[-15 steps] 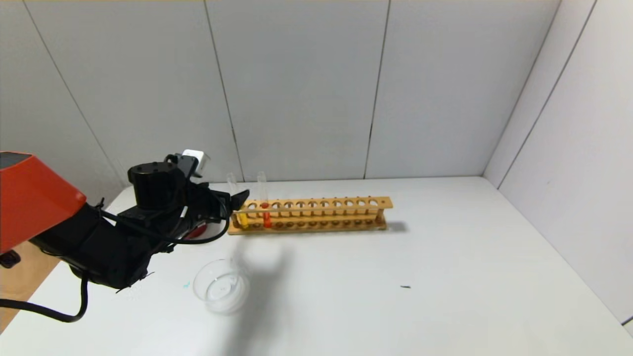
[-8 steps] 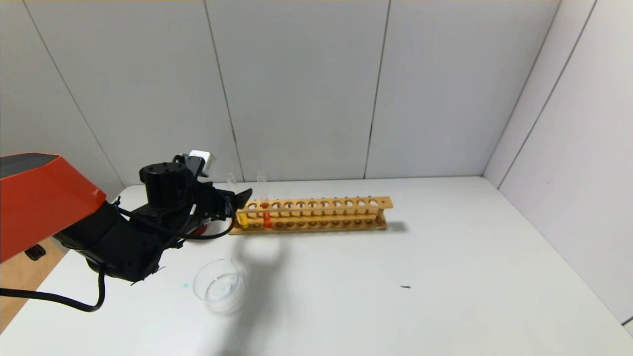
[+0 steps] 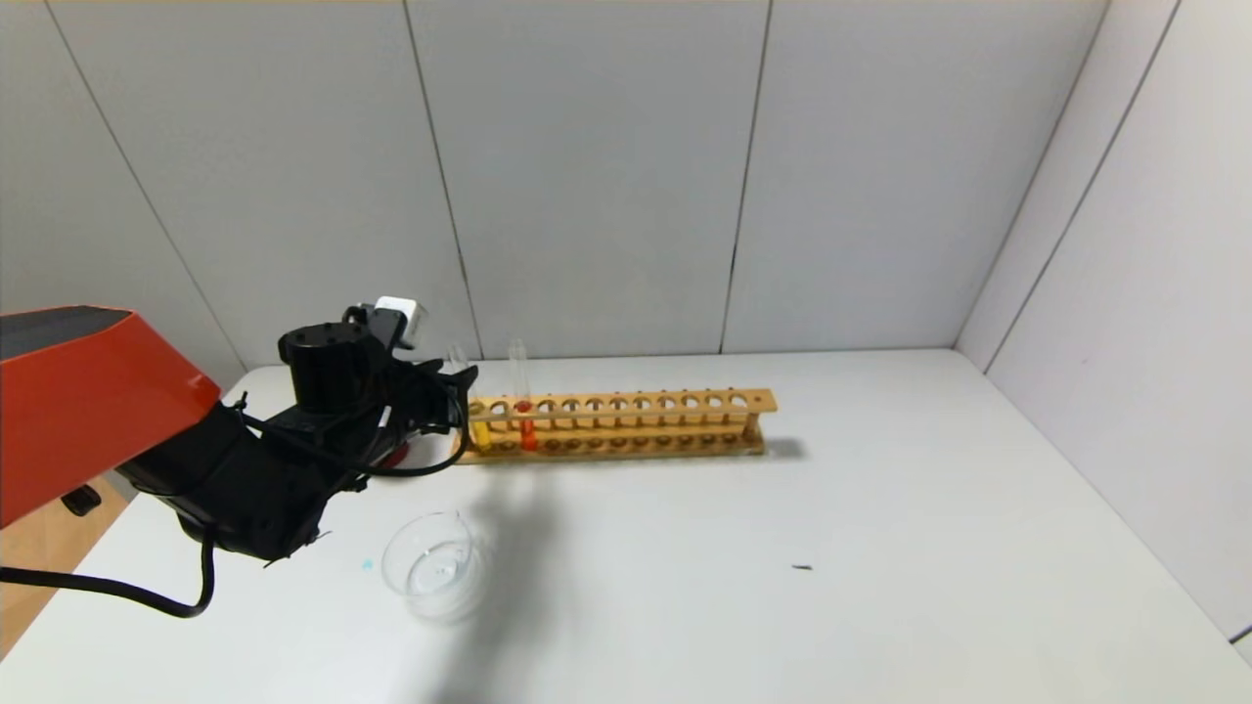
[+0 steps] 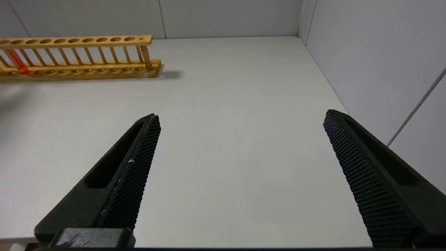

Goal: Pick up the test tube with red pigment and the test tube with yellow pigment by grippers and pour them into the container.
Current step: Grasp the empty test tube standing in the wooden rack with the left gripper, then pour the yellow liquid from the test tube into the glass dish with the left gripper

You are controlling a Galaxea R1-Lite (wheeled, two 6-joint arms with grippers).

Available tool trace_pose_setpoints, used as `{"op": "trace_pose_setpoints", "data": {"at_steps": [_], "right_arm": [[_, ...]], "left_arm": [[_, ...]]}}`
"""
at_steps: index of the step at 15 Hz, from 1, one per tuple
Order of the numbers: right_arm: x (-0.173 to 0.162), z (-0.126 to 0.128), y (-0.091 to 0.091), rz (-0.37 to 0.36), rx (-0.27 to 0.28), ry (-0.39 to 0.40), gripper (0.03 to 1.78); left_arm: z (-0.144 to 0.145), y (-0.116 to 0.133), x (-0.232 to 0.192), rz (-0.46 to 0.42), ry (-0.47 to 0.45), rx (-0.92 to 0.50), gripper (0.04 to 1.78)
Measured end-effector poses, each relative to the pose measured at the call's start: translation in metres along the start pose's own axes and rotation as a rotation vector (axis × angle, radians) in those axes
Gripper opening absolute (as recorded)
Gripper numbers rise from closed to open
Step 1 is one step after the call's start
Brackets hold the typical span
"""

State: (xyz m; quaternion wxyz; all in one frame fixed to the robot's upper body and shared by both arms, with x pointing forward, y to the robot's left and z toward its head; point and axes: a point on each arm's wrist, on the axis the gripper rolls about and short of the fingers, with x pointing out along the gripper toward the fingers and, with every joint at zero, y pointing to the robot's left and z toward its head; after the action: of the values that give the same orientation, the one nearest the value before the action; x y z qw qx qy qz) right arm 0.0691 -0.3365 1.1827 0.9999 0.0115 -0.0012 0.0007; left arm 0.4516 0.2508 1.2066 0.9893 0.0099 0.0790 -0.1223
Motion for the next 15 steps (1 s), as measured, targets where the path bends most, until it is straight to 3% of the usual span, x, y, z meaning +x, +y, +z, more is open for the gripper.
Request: {"op": "trace_pose_setpoints", "data": {"at_steps": [3,15], "right_arm": [[0.0000,0.0000,0.0000,0.000,0.000,0.000,1.71],[0.0000,0.0000,0.0000,0.000,0.000,0.000,1.71]], "left_arm": [[-0.0008,-0.0009,0.0004,-0.005,0.002,0.000,0.33],[0.0079,-0.0089,-0.0063,-0.007,-0.029,0.005,0.29]]}}
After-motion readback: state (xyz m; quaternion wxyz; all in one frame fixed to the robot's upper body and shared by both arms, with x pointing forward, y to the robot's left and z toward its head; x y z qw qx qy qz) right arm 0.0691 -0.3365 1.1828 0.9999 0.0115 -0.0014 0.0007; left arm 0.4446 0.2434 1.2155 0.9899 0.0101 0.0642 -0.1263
